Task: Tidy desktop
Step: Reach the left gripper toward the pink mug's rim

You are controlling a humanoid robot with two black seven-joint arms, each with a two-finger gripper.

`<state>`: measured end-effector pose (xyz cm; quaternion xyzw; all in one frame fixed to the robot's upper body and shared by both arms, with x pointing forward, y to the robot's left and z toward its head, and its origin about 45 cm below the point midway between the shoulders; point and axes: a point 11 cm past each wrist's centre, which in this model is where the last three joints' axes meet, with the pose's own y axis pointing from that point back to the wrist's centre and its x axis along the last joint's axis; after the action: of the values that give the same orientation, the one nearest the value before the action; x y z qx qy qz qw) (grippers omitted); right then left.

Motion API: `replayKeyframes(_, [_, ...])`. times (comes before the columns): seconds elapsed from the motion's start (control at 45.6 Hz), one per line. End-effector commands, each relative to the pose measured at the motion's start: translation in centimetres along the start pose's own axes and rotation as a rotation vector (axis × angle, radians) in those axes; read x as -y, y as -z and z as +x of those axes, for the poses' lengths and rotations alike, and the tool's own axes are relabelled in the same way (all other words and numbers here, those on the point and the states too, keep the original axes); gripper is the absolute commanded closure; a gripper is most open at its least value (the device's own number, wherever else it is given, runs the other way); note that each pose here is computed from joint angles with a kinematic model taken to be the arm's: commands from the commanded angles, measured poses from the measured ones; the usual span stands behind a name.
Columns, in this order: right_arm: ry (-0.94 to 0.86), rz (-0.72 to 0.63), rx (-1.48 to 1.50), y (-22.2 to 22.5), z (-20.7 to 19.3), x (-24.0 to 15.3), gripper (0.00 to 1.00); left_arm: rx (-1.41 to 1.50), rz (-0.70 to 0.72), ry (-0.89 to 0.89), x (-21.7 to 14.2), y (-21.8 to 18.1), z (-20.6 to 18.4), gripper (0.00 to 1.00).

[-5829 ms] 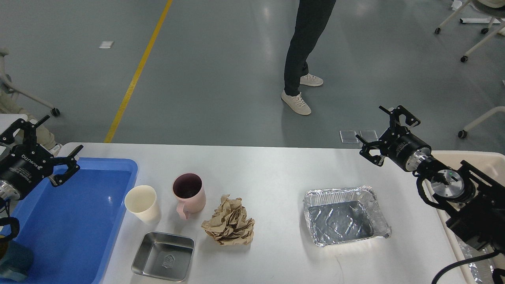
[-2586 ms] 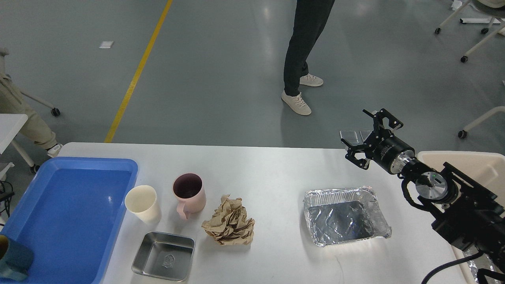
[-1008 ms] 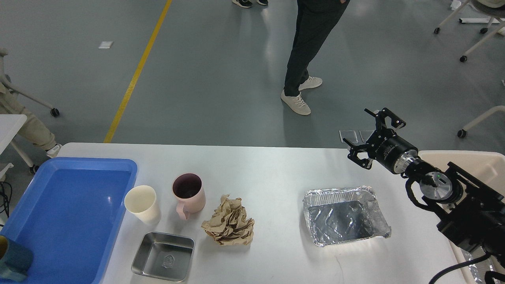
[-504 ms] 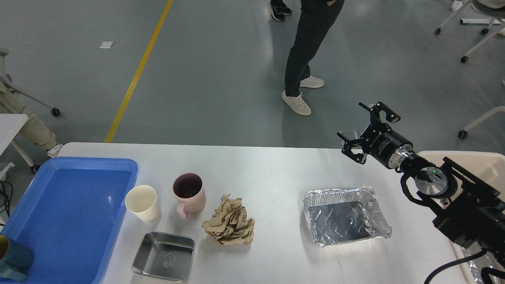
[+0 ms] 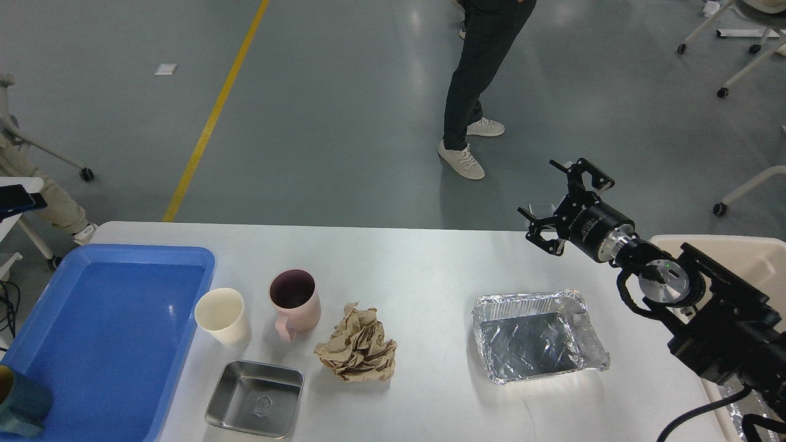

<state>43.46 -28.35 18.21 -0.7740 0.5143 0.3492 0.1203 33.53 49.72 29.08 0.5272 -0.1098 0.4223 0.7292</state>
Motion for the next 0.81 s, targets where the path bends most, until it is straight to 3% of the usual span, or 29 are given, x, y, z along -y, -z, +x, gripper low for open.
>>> replayKeyframes(0.0, [0.001, 0.000, -0.003, 0.1, 0.0, 0.0, 0.00, 0.094, 0.001, 0.057, 1.4, -2.1, -0.5, 0.03])
replayKeyframes(0.11, [0.011, -0.002, -0.004, 0.0, -0.3, 0.0, 0.00, 0.213, 0.039, 0.118, 2.9, -3.2, -1.7, 0.03])
replayKeyframes(0.351, [0.022, -0.013, -0.025, -0.2, -1.0, 0.3, 0.00, 0.487, -0.013, 0.179, 6.7, -9.3, -4.1, 0.03])
replayKeyframes(0.657, [0.034, -0.024, -0.017, -1.1, -1.5, 0.5, 0.00, 0.458, -0.249, 0.344, 9.2, -14.3, -9.3, 0.03])
replayKeyframes(0.789, [0.038, -0.031, -0.033, -1.3, -1.6, 0.7, 0.00, 0.458, -0.241, 0.369, 9.6, -13.8, -10.3, 0.03])
